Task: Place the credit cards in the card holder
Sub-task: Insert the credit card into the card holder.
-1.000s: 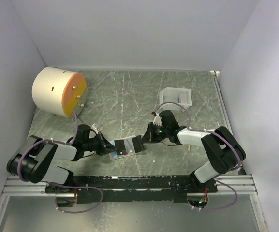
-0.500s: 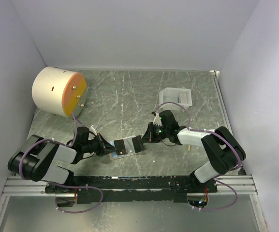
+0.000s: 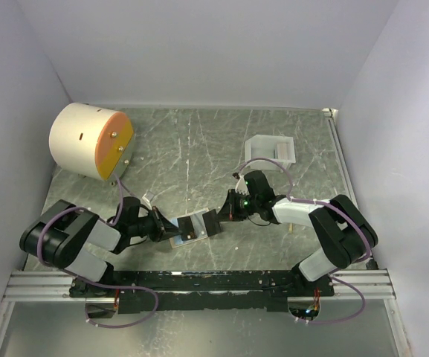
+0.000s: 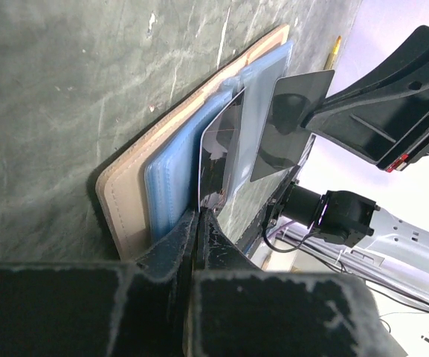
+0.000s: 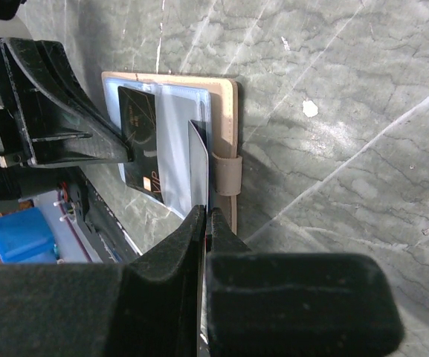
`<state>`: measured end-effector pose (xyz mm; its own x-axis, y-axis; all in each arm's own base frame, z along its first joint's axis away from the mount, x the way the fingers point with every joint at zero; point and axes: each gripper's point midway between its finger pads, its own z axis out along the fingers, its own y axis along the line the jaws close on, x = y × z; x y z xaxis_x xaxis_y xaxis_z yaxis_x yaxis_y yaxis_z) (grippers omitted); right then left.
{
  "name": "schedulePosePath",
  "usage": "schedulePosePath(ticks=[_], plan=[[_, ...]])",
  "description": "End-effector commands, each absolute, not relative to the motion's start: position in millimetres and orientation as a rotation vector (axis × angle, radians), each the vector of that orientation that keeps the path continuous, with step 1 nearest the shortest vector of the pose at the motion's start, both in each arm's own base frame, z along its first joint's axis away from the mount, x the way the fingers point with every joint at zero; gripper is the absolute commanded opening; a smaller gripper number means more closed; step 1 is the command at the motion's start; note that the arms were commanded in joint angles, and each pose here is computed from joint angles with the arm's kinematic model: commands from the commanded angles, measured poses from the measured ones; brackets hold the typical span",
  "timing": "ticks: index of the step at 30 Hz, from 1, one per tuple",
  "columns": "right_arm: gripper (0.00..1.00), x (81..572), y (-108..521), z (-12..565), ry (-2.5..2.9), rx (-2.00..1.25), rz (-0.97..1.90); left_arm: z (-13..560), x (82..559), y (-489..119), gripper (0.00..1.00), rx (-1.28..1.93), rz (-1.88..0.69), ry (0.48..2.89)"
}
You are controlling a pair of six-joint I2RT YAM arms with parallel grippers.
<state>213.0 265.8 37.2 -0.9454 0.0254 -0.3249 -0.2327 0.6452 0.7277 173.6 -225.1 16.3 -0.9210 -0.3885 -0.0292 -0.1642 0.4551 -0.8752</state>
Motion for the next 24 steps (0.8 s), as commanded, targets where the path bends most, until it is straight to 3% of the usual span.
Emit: schedulePosePath(ticks=[1,16,24], plan=[[0.0,209.6,260.8,29.6,2.576,-0.16,1.152,10.5,173.4,-225.8,0.07,-0.464,-1.433,2.485],[0.0,230.8,250.5,53.9,2.532,-0.167,0.995,11.0,191.4,-219.5,0.07,-0.486,-1.291,2.491],[0.0,233.1,236.0,48.4,2.552,-0.132,0.88,13.8,189.8,-224.0,0.07,-0.497,-1.356,2.469]])
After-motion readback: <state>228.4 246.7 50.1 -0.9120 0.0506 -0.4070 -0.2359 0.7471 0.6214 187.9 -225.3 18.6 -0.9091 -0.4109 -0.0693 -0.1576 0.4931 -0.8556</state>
